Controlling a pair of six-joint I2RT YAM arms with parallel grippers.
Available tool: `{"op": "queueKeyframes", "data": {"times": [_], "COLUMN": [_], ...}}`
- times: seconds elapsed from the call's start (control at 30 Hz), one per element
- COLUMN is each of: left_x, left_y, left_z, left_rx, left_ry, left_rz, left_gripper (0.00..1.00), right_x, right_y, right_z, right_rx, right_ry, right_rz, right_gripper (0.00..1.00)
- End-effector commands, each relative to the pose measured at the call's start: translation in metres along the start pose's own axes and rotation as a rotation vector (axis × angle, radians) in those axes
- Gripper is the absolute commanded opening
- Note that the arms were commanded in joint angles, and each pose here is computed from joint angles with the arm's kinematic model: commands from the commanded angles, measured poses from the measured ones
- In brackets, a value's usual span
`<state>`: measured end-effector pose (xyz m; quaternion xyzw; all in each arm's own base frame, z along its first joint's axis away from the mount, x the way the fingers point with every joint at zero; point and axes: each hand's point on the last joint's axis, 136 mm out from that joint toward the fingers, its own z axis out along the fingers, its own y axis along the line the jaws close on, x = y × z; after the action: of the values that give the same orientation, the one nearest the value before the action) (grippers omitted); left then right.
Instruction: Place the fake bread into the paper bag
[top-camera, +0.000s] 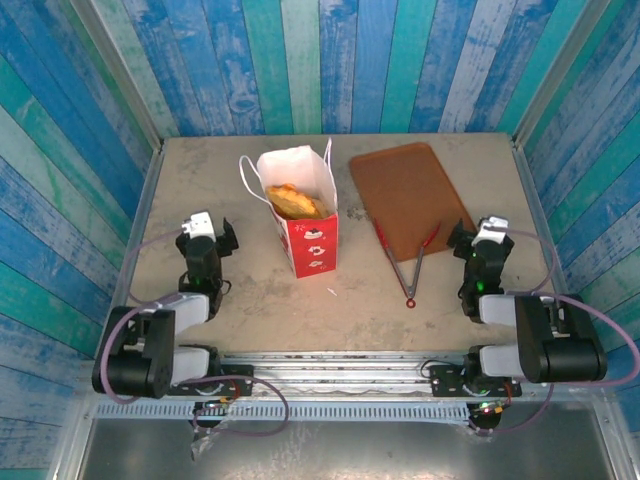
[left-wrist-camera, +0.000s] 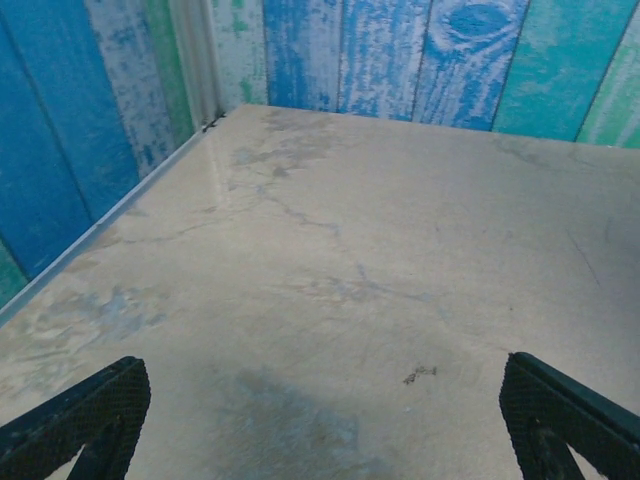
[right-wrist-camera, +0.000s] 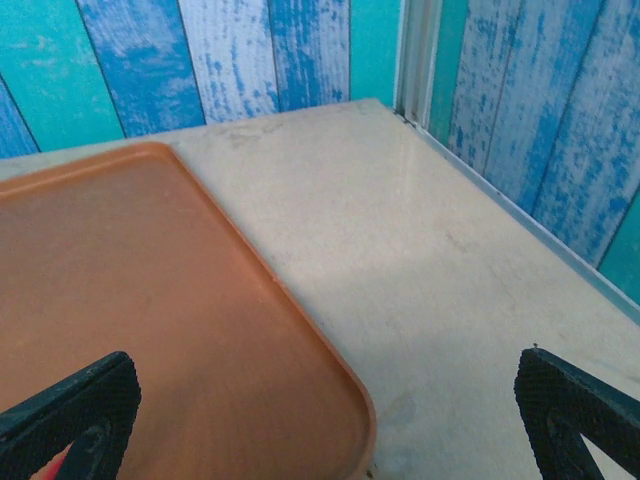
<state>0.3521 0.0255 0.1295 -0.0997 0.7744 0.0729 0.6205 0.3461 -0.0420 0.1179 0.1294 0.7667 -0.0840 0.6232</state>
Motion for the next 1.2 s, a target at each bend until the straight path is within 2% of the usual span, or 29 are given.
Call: {"op": "queueKeyframes", "data": {"times": [0.0,0.1,0.13,0.2,0.3,0.97,1.17], "left_x": [-0.022,-0.009,-0.018,-0.004,-0.005,-0.004,-0.004], "left_y": [-0.015,-0.014,-0.012,-0.014,-0.011,-0.010,-0.011], "left_z": [0.005,0.004,0.005,0.017,0.025,0.025,0.025], "left_rx": [0.076,0.090,0.071,0.074,0.069,0.071,0.072], "left_ry": [-0.108,-0.153,-0.199,-0.086,-0.073,-0.071,-0.070], "left_rz": [0.024,0.026,0.029,0.026,0.008,0.010,0.010], "left_gripper": [0.94,0.94,0.94,0.94,0.94,0.94,0.94], "right_x": [-0.010,-0.011,-0.010,-0.010,-0.010,0.000,0.001], "right_y": [0.015,0.022,0.022,0.023,0.023,0.049,0.049], "right_z": [0.004,0.001,0.000,-0.001,-0.002,0.035,0.037], "right_rx": [-0.027,-0.034,-0.035,-0.038,-0.041,-0.055,-0.057], "right_ry": [-0.020,-0.041,-0.041,-0.043,-0.049,0.118,0.125], "right_rz": [-0.059,-0.092,-0.092,-0.092,-0.094,-0.208,-0.207], "right_gripper": [1.00,1.00,1.00,1.00,1.00,1.00,1.00]}}
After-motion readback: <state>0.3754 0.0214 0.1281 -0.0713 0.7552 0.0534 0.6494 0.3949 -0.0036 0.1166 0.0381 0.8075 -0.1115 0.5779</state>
